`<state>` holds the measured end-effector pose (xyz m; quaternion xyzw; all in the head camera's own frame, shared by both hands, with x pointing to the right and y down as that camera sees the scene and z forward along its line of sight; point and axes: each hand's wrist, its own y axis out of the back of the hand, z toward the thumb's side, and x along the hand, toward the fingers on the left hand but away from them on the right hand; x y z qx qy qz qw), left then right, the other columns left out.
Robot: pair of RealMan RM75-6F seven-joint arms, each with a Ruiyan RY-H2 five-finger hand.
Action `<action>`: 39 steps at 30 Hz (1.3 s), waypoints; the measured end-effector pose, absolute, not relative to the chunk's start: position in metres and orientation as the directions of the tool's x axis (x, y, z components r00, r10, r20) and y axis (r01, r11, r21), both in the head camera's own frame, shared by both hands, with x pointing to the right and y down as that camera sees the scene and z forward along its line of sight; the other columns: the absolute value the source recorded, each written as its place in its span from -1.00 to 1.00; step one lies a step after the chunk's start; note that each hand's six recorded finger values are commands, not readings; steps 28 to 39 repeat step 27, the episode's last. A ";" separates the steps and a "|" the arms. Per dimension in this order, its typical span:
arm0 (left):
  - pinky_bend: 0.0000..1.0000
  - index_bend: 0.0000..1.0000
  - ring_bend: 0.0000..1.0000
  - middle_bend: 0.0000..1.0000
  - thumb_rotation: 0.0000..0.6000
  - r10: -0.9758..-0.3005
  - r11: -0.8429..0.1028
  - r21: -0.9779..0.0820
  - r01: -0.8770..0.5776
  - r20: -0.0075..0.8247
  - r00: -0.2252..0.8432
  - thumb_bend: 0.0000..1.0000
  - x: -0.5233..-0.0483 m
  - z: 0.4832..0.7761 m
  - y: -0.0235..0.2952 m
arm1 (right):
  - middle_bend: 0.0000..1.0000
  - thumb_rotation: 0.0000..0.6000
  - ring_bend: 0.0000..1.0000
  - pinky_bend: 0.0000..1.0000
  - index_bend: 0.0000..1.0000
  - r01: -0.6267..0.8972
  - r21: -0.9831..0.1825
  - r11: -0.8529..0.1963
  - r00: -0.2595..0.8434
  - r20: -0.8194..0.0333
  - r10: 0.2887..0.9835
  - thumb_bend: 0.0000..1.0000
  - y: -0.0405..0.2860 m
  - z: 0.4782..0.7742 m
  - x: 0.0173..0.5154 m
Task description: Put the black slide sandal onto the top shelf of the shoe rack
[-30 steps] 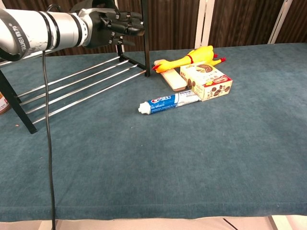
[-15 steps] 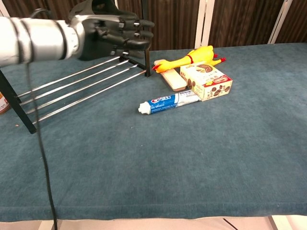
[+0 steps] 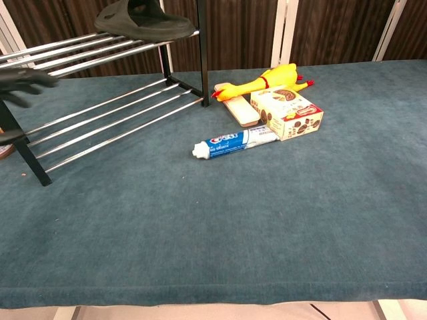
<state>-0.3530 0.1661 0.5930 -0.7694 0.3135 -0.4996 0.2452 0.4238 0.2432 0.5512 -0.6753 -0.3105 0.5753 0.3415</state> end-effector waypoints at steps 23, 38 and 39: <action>-0.84 -1.00 -1.00 -0.98 1.00 -0.890 -0.453 -0.888 -0.081 0.446 0.093 -0.20 -0.437 0.551 0.283 | -0.97 1.00 -1.00 -1.00 -1.00 0.008 -0.816 -0.577 0.141 -0.571 0.809 -0.68 0.244 0.556 0.420; -0.85 -1.00 -1.00 -0.98 1.00 -0.880 -0.471 -0.878 -0.090 0.460 0.122 -0.20 -0.433 0.554 0.283 | -0.97 1.00 -1.00 -1.00 -1.00 0.008 -0.817 -0.577 0.143 -0.570 0.809 -0.68 0.245 0.555 0.420; -0.85 -1.00 -1.00 -0.98 1.00 -0.880 -0.471 -0.878 -0.090 0.460 0.122 -0.20 -0.433 0.554 0.283 | -0.97 1.00 -1.00 -1.00 -1.00 0.008 -0.817 -0.577 0.143 -0.570 0.809 -0.68 0.245 0.555 0.420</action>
